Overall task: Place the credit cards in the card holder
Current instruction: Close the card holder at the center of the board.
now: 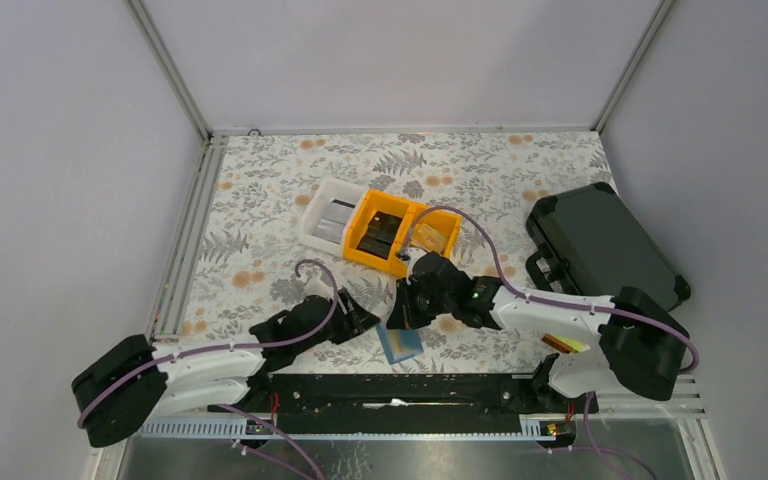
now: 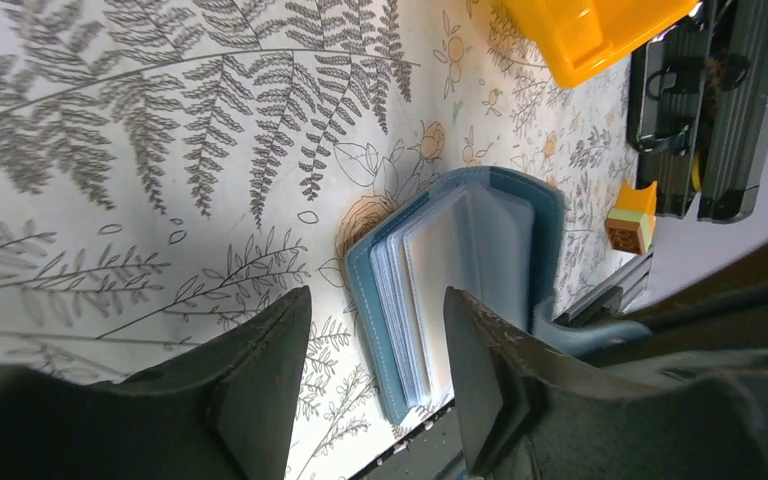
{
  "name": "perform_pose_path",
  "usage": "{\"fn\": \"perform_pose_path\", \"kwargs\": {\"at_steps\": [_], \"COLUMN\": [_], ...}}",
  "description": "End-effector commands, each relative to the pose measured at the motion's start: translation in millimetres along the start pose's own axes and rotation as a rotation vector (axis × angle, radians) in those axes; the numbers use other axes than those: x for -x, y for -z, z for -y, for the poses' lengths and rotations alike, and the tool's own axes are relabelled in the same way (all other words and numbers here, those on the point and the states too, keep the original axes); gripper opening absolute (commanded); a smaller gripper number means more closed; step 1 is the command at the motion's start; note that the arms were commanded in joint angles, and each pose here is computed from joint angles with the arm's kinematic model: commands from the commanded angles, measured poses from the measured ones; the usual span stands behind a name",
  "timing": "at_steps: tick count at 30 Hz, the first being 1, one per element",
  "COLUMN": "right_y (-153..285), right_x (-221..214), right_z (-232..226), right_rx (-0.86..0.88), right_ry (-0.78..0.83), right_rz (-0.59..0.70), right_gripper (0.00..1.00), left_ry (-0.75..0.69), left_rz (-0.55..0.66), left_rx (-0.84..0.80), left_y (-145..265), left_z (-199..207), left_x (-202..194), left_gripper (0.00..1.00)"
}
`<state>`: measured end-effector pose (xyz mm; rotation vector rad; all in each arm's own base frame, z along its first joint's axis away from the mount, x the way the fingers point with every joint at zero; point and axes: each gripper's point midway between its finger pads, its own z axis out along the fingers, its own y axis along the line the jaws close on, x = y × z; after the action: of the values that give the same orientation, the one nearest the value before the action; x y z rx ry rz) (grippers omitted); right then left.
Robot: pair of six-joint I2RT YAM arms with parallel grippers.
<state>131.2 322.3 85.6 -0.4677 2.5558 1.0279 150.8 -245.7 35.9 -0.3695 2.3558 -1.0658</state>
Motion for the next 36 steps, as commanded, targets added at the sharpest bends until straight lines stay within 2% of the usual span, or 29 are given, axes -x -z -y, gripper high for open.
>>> {"fn": "perform_pose_path", "kwargs": {"at_steps": [1,4,9,12,17,21,24,29,34,36], "right_y": [-18,-29,-42,-40,-6,30,47,57,40,33], "right_x": [4,3,-8,-10,10,32,40,38,12,5], "right_z": [-14,-18,-28,-41,-65,-54,-24,36,59,60], "right_rx": [0.064,0.076,0.119,0.151,0.186,0.065,-0.014,-0.082,-0.056,-0.028], "right_ry": [-0.003,0.006,0.021,0.05,0.109,0.144,0.112,-0.053,-0.14,-0.163], "right_rz": [0.023,0.013,-0.032,-0.048,0.018,0.118,0.159,0.196,0.14,0.124], "right_gripper": [0.0,0.08,0.2,0.38,0.6,0.72,0.74,0.65,0.59,0.57], "left_ry": [-0.002,0.007,0.02,0.03,0.015,-0.006,-0.028,-0.05,-0.057,-0.054], "left_rz": [0.096,0.143,0.161,0.164,0.142,0.112,0.103,0.092,0.056,0.035], "left_rx": [0.063,0.13,0.132,0.113,0.095,0.059,0.024,-0.02,-0.053,-0.08], "left_y": [13,24,35,36,34,29,27,27,25,24], "left_z": [-13,-29,-33,-28,-19,-8,2,15,24,30], "left_x": [20,31,45,51,53,51,52,53,48,45], "left_gripper": [0.55,0.58,0.63,0.64,0.68,0.71,0.73,0.73,0.73,0.77]}}
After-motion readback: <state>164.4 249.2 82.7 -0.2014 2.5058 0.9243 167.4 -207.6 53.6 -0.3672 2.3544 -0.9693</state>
